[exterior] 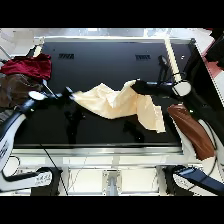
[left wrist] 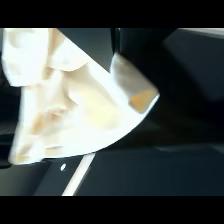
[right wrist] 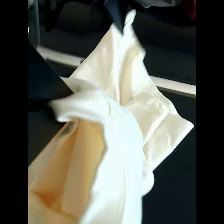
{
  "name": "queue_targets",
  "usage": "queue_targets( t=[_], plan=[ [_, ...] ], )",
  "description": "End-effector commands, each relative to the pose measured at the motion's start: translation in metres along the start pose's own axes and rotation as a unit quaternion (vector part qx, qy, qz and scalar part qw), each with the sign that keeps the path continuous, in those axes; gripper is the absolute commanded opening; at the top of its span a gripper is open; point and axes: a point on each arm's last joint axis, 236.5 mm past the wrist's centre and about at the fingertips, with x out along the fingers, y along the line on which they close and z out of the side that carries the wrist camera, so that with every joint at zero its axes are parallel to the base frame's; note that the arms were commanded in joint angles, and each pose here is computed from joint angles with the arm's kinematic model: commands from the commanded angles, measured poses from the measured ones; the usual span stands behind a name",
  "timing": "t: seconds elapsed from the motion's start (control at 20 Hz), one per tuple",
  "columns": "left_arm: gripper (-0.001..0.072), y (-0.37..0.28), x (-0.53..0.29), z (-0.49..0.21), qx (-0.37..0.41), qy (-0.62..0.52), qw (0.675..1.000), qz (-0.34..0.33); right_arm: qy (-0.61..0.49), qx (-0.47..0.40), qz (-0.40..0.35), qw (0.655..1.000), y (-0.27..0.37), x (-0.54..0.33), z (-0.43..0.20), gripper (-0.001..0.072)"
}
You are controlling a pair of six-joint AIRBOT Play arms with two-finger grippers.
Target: Fold the shirts.
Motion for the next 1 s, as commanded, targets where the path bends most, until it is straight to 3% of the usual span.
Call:
queue_targets(
  t=[0.0, 0.15, 0.3, 0.45, 0.55, 0.65, 0.75, 0.95],
  plan=[
    [0.0009, -0.073, -0.099, 0.070, 0.128, -0.138, 0.980, -0.065, -0.030, -0.128, -0.041, 0.990, 0.025, -0.073, 0.020, 0.0014],
    [0.0009, -0.134, -0.245, 0.104, 0.213, -0.308, 0.922, -0.099, -0.086, -0.191, -0.041, 0.977, 0.074, -0.163, 0.032, 0.0015],
    [0.0008, -0.186, -0.378, 0.080, 0.295, -0.441, 0.840, -0.113, -0.199, -0.228, 0.004, 0.953, 0.142, -0.254, 0.051, 0.0013],
    [0.0007, -0.228, -0.464, 0.037, 0.365, -0.513, 0.769, -0.110, -0.271, -0.258, 0.038, 0.927, 0.190, -0.319, 0.063, 0.0013],
    [0.0006, -0.242, -0.495, 0.025, 0.395, -0.530, 0.745, -0.090, -0.303, -0.276, 0.044, 0.911, 0.209, -0.346, 0.073, 0.0012],
    [0.0006, -0.237, -0.494, 0.037, 0.395, -0.521, 0.754, -0.054, -0.312, -0.281, 0.038, 0.907, 0.212, -0.352, 0.081, 0.0011],
    [0.0006, -0.214, -0.460, 0.070, 0.375, -0.483, 0.791, -0.013, -0.270, -0.277, 0.014, 0.922, 0.193, -0.324, 0.083, 0.0011],
    [0.0006, -0.153, -0.324, 0.127, 0.339, -0.323, 0.883, 0.033, -0.029, -0.202, -0.026, 0.979, 0.108, -0.180, 0.048, 0.0012]
  ],
)
